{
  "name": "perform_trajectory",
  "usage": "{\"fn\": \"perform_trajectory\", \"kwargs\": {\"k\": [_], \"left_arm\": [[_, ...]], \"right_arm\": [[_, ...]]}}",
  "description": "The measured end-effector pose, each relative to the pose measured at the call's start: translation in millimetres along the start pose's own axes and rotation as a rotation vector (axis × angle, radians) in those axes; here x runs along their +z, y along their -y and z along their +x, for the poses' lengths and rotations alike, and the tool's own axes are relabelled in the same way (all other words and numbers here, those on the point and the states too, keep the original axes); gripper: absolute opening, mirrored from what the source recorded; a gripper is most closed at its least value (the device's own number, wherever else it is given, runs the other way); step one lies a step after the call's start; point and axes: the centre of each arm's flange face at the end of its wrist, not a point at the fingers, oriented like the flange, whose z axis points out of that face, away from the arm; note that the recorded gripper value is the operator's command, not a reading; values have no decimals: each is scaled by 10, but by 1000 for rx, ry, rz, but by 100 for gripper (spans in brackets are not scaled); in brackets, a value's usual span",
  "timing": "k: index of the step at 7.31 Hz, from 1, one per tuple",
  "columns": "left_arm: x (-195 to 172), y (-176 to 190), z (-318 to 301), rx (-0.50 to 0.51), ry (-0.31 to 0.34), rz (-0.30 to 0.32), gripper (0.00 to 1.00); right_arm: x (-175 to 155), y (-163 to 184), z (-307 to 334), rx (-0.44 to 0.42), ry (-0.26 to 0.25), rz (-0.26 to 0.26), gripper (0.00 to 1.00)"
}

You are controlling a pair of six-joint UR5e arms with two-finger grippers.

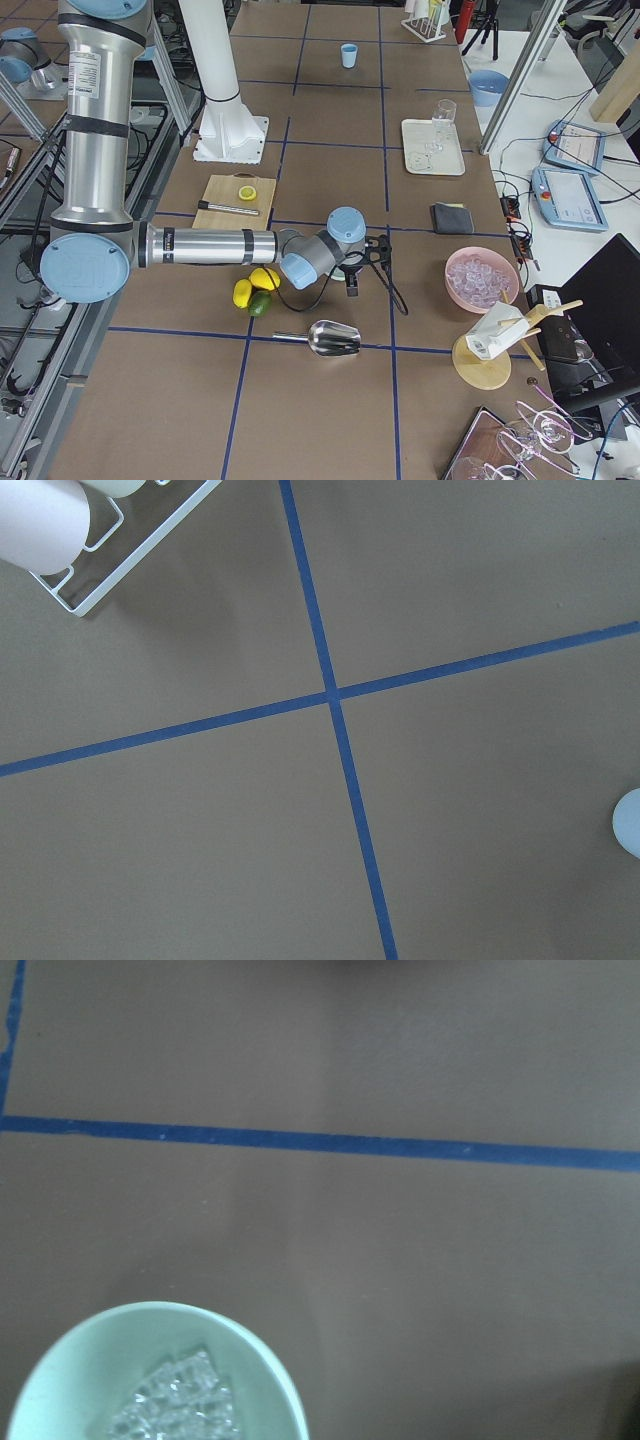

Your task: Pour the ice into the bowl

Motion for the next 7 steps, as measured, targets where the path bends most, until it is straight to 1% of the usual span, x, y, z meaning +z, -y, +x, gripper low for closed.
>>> {"fn": "perform_trajectory", "kwargs": {"k": [2, 4, 5, 6, 7], "left_arm": [[-11, 48, 10, 6, 1, 5, 100], [15, 35, -11, 1, 1, -1, 100], [33, 15, -27, -3, 0, -6, 100], [50, -3, -40, -7, 0, -10, 100], [70, -32, -59, -13, -1, -15, 100]], "right_arm": [[-368, 48, 572, -53, -74, -7, 100], [-746, 12, 1084, -77, -129, -40, 100], [-920, -4, 1177, -65, -144, -64, 100], [-1099, -8, 1127, -42, -164, -89, 100], [-1226, -31, 1078, -26, -196, -111, 100]]}}
